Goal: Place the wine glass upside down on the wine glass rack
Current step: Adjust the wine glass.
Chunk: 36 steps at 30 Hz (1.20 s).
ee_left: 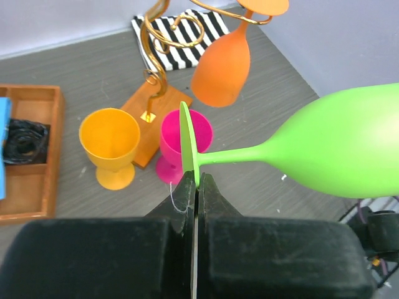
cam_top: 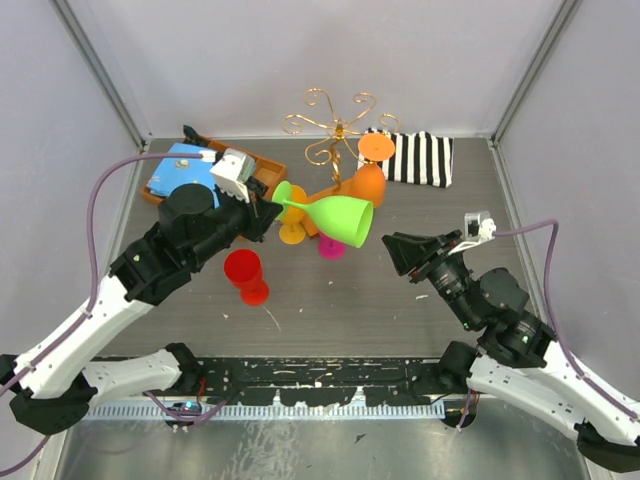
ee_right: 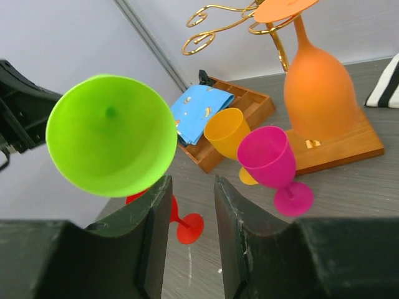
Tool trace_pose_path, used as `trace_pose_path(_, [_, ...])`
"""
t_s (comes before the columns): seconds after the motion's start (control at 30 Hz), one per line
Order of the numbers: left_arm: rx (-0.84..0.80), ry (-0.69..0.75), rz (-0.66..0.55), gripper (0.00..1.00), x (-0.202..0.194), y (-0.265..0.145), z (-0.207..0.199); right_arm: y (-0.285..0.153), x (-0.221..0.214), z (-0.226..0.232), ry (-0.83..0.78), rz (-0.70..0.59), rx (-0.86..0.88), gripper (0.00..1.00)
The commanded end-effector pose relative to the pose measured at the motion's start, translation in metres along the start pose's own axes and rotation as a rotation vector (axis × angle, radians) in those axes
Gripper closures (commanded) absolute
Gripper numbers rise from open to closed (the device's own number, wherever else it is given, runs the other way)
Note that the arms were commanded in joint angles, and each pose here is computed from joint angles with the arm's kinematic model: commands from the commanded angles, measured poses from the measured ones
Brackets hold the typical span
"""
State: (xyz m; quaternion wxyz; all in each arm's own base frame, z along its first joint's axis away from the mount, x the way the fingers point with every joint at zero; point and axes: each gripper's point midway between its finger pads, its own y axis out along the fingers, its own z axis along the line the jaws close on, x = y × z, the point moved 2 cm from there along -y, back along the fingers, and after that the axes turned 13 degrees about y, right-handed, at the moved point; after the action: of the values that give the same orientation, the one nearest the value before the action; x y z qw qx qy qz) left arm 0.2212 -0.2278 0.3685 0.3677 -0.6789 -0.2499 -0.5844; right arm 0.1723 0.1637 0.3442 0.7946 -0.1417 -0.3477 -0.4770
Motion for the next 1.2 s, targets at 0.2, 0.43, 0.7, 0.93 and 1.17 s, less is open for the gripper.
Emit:
trace_pose_path(0.2, [0.026, 0.254, -0.061, 1.0, 0.024, -0.018, 0.015, -0.046, 0.059, 0.01, -0.196, -0.064, 0.001, 0.59])
trace_pose_path(0.43, [-0.046, 0.443, -0.11, 1.0, 0.025, -0.028, -0.01, -0.053, 0.082, 0.027, -0.245, -0.033, -0.021, 0.51])
trace_pose_path(0.7, [-0.192, 0.929, -0.106, 1.0, -0.003, -0.026, -0.077, -0.046, 0.06, 0.073, -0.293, 0.183, 0.18, 0.5])
trace_pose_path(0.93, [-0.236, 1.141, -0.199, 1.0, -0.003, -0.018, -0.116, -0.044, 0.008, 0.1, -0.305, 0.459, 0.387, 0.5])
trace_pose_path(1.17, [-0.227, 1.205, -0.278, 1.0, 0.01, -0.017, -0.129, -0.035, -0.025, 0.079, -0.303, 0.53, 0.36, 0.5])
